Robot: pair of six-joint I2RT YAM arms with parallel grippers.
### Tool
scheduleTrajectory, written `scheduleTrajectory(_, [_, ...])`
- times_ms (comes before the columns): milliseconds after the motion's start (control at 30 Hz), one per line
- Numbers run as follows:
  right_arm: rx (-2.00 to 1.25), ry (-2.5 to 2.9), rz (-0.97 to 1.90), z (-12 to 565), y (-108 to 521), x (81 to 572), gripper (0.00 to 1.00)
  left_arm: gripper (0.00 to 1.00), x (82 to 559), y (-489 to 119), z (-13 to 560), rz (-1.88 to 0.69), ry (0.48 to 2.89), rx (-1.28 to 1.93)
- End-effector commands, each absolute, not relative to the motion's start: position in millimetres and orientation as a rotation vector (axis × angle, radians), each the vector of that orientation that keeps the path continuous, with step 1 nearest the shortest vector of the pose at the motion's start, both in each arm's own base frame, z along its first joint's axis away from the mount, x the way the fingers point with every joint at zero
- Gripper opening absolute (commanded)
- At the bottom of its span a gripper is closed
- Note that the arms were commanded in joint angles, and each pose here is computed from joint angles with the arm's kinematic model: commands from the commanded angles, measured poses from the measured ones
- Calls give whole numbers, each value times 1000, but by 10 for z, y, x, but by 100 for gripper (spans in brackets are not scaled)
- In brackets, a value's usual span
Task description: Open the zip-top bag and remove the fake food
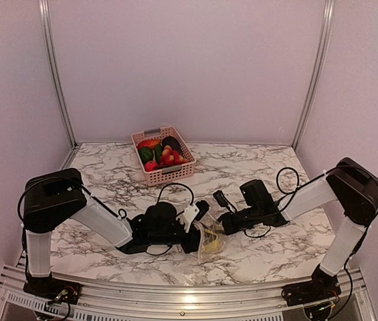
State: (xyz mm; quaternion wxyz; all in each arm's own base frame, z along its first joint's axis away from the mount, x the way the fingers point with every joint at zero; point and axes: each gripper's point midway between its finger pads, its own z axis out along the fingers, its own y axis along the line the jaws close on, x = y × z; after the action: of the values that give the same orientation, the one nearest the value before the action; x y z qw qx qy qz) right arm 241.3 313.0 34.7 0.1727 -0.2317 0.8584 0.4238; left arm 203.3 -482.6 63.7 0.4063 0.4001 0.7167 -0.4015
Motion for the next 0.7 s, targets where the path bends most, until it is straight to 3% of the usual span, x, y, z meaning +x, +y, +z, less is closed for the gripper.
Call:
scheduleTrajectory(0, [-637, 2427, 1174, 361, 3033, 2488, 0, 34, 2004, -4510, 609, -930, 1821, 971])
scheduleTrajectory(667, [-435, 2270, 1250, 722, 2553, 2874, 0, 36, 2011, -3414, 1222, -997, 1729, 486])
